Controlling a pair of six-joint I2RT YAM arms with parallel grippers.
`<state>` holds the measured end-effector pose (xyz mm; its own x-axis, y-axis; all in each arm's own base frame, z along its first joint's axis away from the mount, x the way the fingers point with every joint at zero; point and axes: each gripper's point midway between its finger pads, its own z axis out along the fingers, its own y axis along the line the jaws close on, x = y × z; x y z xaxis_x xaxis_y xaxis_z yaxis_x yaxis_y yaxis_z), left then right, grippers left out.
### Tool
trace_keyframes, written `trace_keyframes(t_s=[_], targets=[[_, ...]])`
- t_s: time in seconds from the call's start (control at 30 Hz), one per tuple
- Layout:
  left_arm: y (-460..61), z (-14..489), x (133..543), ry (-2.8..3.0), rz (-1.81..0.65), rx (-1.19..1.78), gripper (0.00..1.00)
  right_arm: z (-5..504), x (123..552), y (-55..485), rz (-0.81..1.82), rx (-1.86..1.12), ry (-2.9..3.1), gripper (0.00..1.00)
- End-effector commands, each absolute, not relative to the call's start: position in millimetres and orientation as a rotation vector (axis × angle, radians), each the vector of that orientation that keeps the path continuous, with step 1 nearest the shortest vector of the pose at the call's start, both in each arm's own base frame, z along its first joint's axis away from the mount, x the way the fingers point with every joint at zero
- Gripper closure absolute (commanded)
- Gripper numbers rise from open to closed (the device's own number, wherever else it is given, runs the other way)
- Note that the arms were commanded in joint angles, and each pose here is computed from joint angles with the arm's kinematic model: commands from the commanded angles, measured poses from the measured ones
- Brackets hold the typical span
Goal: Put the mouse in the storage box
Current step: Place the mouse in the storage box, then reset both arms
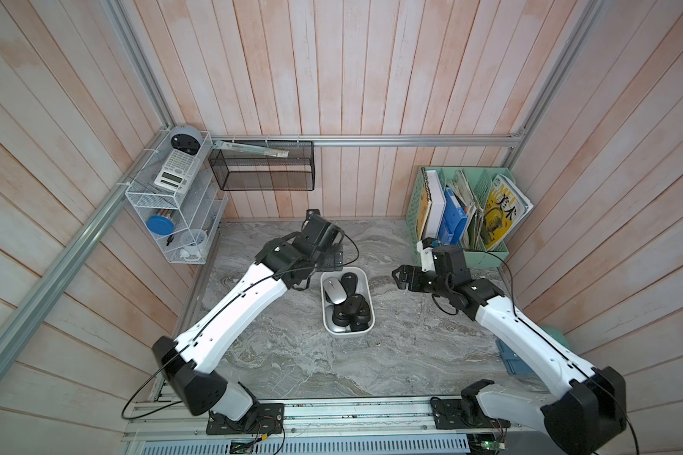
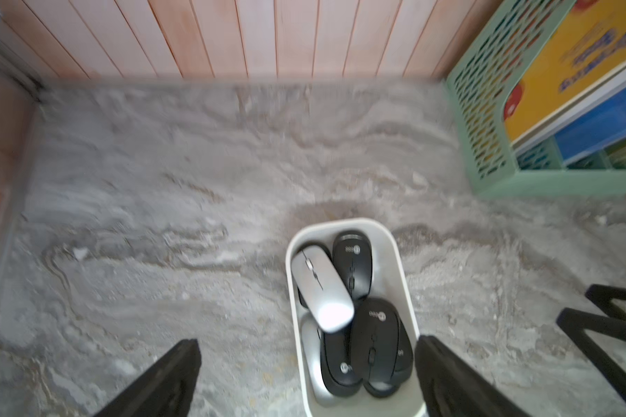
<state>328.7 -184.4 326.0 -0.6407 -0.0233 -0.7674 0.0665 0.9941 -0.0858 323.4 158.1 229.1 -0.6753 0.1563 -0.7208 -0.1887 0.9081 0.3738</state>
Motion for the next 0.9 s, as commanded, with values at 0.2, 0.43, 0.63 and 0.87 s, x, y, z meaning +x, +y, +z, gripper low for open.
trace_keyframes(t_s=[0.2,0.43,0.63,0.87], targets=[[-106.2,345.9,314.1,1.742,-0.049,-0.202,0.00,304.6,335.1,62.7,0.040,0.182,1.925,0.03],[-56.7,288.9,318.5,1.808,0.209,-0.261,0.00,253.9,344.1,49.0,-0.080,0.287,2.010,0.02],[-9.2,242.0,334.6,1.784,-0.001,-0.353,0.00,212.3,353.2,56.4,-0.155,0.175,2.112,0.02],[54.5,192.8,350.7,1.686,0.124,-0.419,0.00,180.3,352.9,93.8,-0.051,-0.204,2.111,0.02]])
